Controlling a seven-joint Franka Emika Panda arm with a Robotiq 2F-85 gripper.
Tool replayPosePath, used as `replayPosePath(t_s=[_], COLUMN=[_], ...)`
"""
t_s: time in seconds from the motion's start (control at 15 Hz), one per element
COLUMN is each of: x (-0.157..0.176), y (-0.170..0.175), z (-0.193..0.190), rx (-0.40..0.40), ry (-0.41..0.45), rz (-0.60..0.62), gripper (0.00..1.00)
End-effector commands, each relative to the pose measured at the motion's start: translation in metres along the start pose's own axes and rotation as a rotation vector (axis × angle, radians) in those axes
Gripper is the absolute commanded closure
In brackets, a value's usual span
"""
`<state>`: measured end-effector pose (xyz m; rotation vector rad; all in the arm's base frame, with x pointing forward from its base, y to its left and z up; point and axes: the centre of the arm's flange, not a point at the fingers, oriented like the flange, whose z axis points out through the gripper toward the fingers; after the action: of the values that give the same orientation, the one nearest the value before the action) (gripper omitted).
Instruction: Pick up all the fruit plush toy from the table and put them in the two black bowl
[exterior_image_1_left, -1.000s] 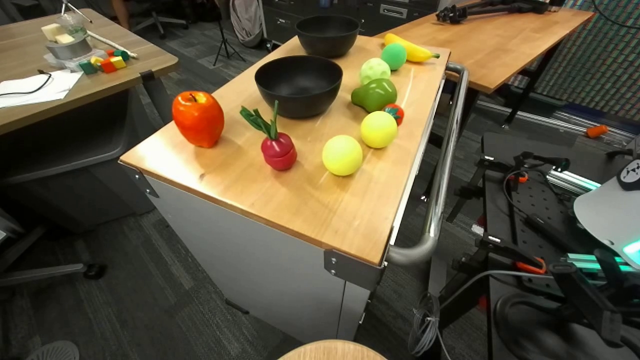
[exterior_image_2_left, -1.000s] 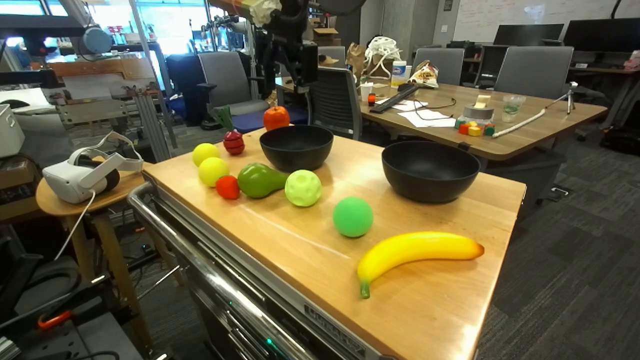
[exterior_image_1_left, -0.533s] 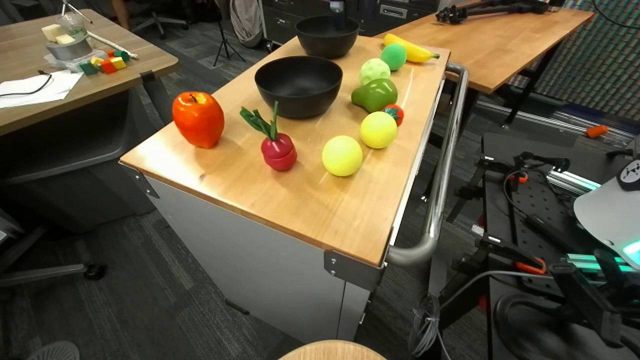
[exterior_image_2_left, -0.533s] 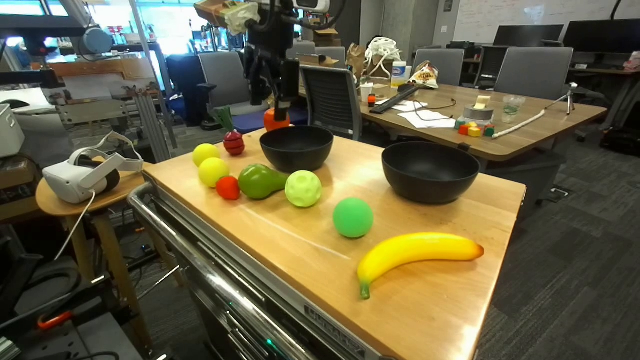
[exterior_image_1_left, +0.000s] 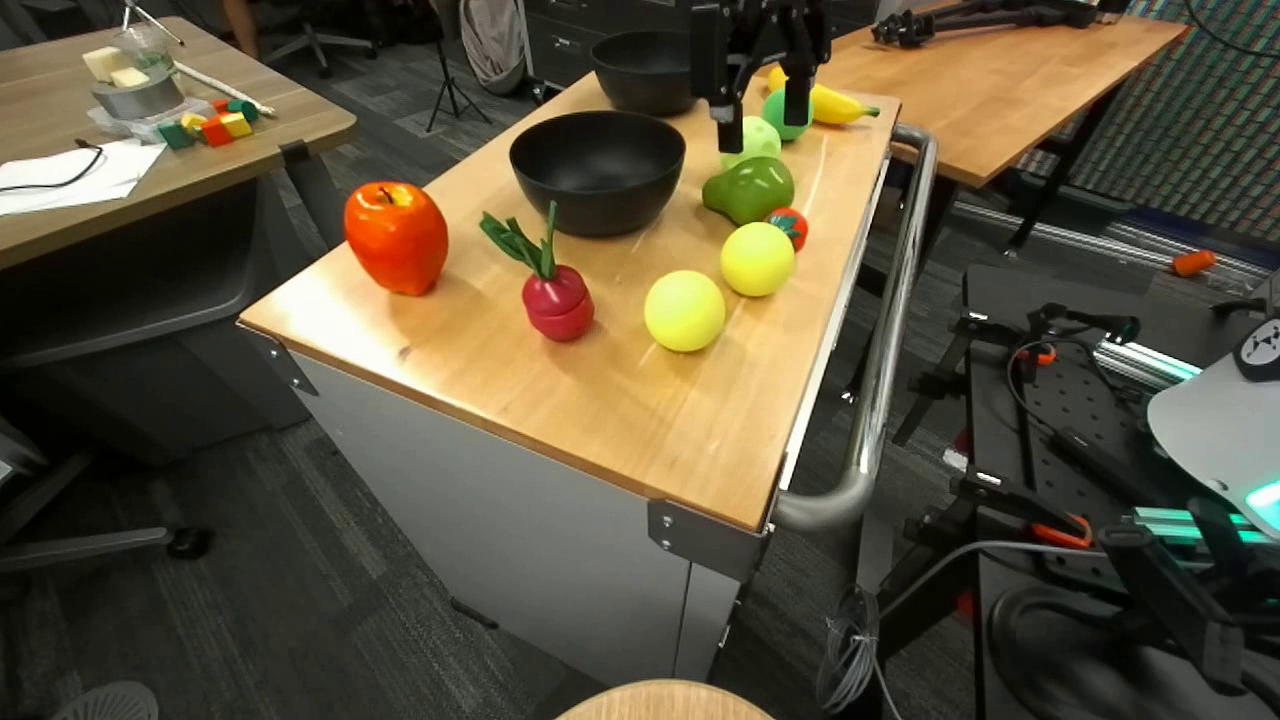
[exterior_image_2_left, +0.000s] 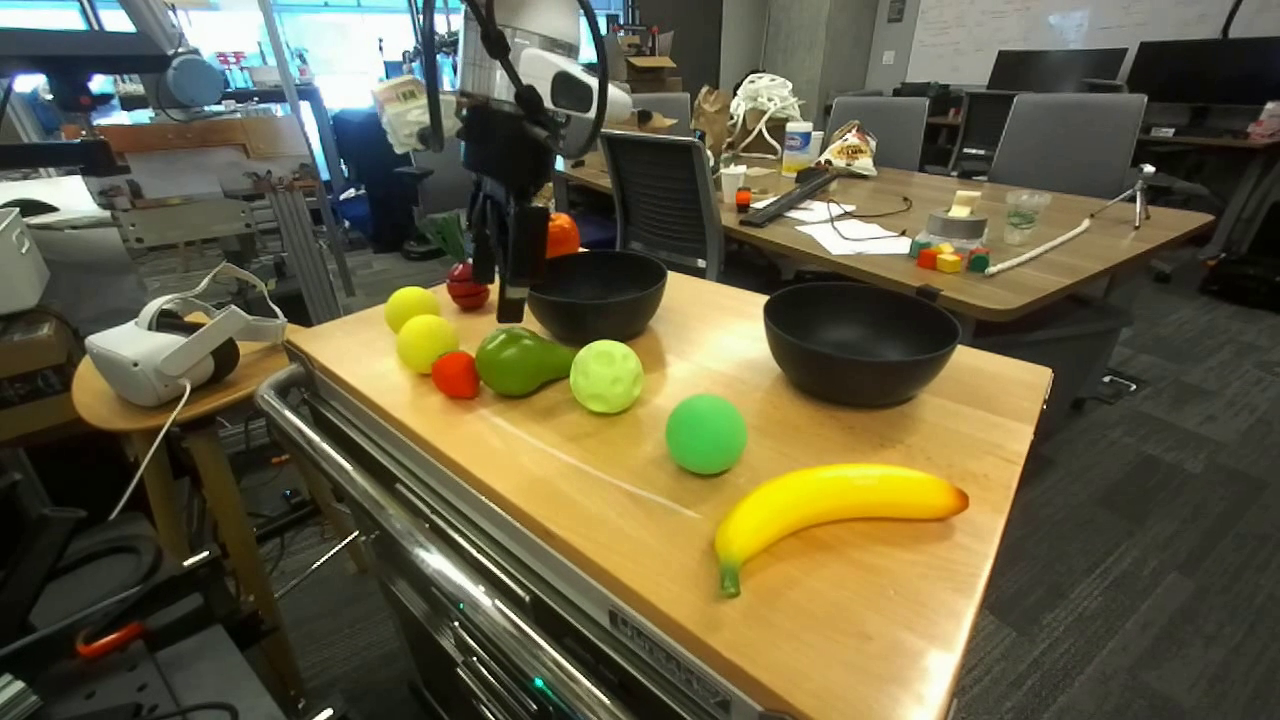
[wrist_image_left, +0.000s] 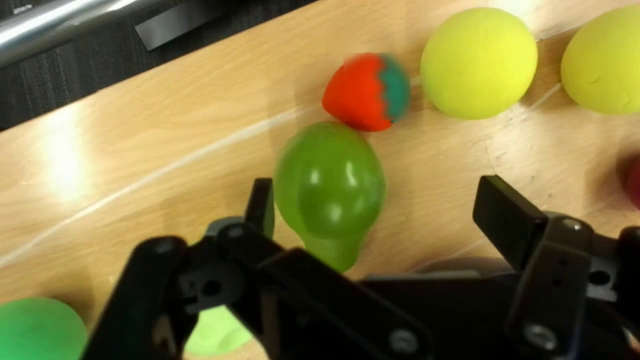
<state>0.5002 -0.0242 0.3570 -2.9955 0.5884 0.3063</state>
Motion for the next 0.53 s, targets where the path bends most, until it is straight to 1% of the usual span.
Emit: replayPosePath(t_s=[0.0,0.13,0.2,0.33,0.47], x=[-0.005,0.002,0.004,0.005,0.004], y=[0.010,0.016,0.019,0.025,0.030], z=[0.012,0.024,0.031,0.042,0.051], rx=[-0.015,-0.017,-0.022,-0.018,0.000], ry=[0.109,0.166,0.178,0.186,0.166], rz=[0.002,-0.007,-0.007,0.003,0.021], gripper=[0.00,0.00,0.00,0.00,0.00])
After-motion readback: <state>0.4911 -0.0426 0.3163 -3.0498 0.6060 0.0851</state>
